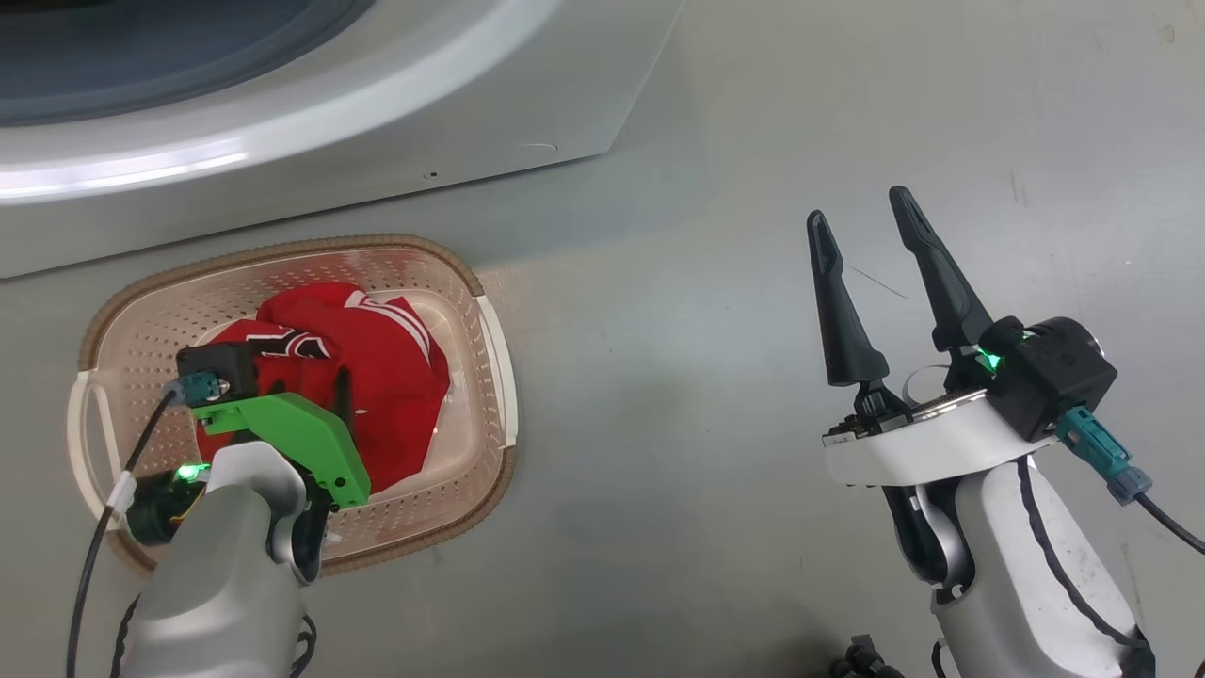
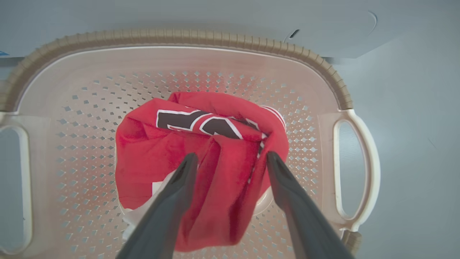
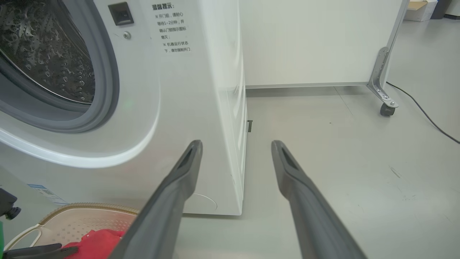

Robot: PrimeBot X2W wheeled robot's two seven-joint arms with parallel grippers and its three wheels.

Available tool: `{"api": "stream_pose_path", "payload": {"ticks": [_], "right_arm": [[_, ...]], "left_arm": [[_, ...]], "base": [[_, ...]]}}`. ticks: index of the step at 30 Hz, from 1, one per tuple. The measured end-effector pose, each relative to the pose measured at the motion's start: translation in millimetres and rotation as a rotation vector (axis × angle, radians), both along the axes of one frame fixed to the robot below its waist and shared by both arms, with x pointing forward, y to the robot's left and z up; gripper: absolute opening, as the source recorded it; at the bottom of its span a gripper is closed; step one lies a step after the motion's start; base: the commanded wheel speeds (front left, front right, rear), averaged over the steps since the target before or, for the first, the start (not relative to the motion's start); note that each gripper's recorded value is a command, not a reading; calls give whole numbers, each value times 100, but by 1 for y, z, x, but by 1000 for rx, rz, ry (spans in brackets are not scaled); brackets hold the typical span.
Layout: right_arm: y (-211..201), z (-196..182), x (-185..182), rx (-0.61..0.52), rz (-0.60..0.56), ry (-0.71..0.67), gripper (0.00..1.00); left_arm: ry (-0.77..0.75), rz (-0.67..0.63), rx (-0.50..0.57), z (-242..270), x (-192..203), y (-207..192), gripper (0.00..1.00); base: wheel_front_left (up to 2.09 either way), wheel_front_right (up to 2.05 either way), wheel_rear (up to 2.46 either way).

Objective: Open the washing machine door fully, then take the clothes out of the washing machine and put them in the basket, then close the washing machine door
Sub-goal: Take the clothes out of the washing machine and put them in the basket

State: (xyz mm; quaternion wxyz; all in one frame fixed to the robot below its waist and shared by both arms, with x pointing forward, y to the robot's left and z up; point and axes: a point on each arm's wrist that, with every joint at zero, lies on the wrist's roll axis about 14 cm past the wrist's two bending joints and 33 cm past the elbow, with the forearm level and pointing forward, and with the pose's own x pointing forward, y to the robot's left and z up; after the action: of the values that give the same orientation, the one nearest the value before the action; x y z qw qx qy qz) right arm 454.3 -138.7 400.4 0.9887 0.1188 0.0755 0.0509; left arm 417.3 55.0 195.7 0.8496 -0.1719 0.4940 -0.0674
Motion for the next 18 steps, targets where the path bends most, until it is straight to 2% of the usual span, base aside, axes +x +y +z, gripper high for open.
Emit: {"api": "stream_pose_path", "payload": {"ticks": [7, 18], "right_arm": [[-2, 6, 0, 2, -7, -13, 100], [-1, 22, 1, 1, -5, -50, 100]], "left_arm": [[-80, -2, 3, 12, 8, 0, 100], [-320, 59, -10, 58, 39, 10, 100]], "base": [[0, 0, 0], [0, 0, 0]]}}
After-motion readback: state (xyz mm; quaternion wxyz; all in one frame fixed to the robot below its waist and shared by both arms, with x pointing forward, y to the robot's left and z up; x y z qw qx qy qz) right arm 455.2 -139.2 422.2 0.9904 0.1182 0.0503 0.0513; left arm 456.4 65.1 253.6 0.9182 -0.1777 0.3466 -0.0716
